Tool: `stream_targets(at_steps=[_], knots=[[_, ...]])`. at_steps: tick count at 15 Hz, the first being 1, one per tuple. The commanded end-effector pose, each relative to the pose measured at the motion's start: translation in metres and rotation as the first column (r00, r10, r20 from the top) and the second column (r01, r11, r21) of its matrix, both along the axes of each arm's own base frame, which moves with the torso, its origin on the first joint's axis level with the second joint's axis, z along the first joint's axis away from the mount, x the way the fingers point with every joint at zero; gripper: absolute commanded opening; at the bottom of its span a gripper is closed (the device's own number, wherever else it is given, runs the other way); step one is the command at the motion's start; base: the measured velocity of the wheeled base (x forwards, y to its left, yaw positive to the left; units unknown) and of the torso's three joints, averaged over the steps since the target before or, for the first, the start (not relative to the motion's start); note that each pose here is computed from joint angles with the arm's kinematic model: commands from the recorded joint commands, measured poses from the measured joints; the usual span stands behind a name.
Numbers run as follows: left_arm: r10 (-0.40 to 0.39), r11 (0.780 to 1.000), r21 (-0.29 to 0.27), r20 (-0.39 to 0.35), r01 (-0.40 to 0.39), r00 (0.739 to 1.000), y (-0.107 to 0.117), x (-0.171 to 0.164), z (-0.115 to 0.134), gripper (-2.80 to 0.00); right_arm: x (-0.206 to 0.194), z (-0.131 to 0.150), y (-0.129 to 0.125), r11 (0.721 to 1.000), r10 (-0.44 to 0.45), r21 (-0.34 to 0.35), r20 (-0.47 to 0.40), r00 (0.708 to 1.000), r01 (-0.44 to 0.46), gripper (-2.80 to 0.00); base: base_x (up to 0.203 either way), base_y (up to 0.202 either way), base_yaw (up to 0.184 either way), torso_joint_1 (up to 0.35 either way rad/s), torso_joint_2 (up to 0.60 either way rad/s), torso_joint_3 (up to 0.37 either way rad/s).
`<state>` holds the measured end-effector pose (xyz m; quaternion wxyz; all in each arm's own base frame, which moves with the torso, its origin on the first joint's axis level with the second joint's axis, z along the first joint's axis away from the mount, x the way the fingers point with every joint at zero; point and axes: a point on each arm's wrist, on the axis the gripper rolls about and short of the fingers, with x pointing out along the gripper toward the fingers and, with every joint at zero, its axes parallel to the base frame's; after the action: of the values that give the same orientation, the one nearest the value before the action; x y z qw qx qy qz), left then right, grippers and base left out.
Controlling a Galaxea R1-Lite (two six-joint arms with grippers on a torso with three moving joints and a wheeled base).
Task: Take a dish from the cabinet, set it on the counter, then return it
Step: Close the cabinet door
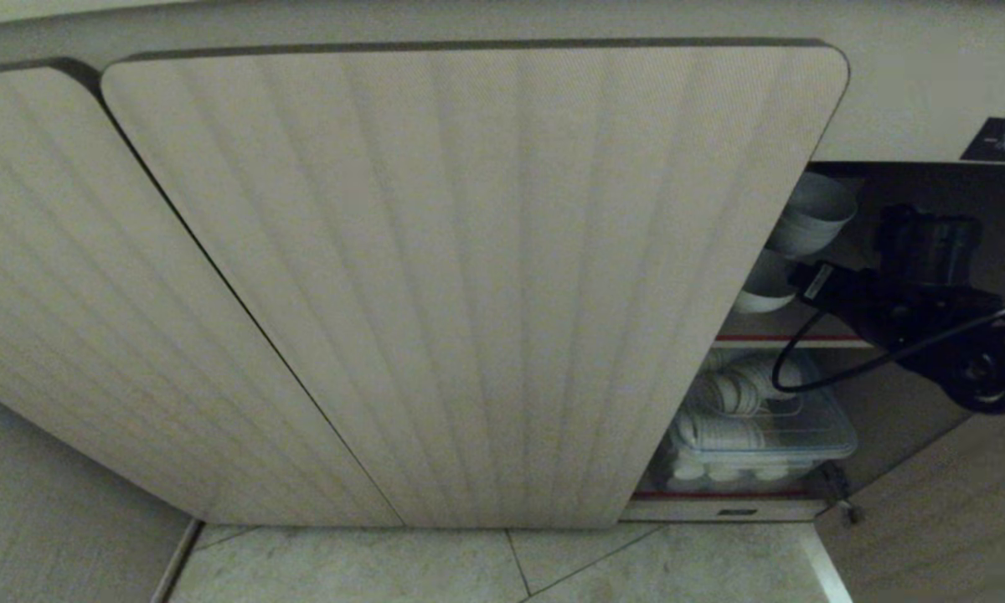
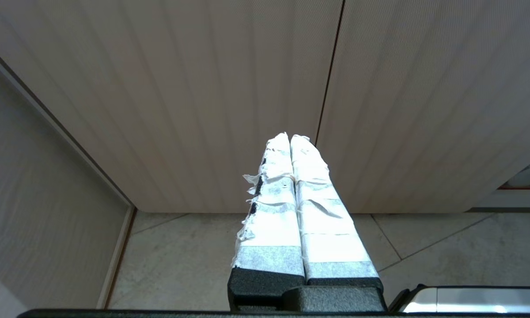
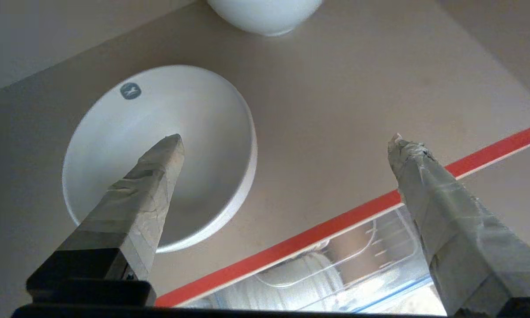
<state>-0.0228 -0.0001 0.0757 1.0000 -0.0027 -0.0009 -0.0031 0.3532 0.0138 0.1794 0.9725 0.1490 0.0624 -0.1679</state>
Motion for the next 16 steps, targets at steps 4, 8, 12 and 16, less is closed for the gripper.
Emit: stream_targets(at_steps=[4,8,12,16], knots=[[0.0,1.0,-0.001,0.001,0.0,1.0,0.0,0.0,0.0,-2.8,-0.008,0.003,0.0,1.0,0.001,-0.003,0.014,1.0,-0.001,-2.8,0.0,0.0,0.0,0.0,0.0,0.0],[0.0,1.0,-0.001,0.001,0.0,1.0,0.0,0.0,0.0,-2.8,-0.01,0.004,-0.004,1.0,-0.009,-0.003,0.016,1.0,0.009,-2.8,0.0,0.0,0.0,0.0,0.0,0.0],[0.0,1.0,-0.001,0.001,0.0,1.0,0.0,0.0,0.0,-2.8,-0.013,0.005,-0.005,1.0,-0.01,-0.002,0.015,1.0,0.01,-2.8,0.0,0.0,0.0,0.0,0.0,0.0],[0.0,1.0,-0.001,0.001,0.0,1.0,0.0,0.0,0.0,-2.8,-0.019,0.004,-0.006,1.0,-0.008,-0.003,0.008,1.0,0.008,-2.8,0.0,0.0,0.0,0.0,0.0,0.0]])
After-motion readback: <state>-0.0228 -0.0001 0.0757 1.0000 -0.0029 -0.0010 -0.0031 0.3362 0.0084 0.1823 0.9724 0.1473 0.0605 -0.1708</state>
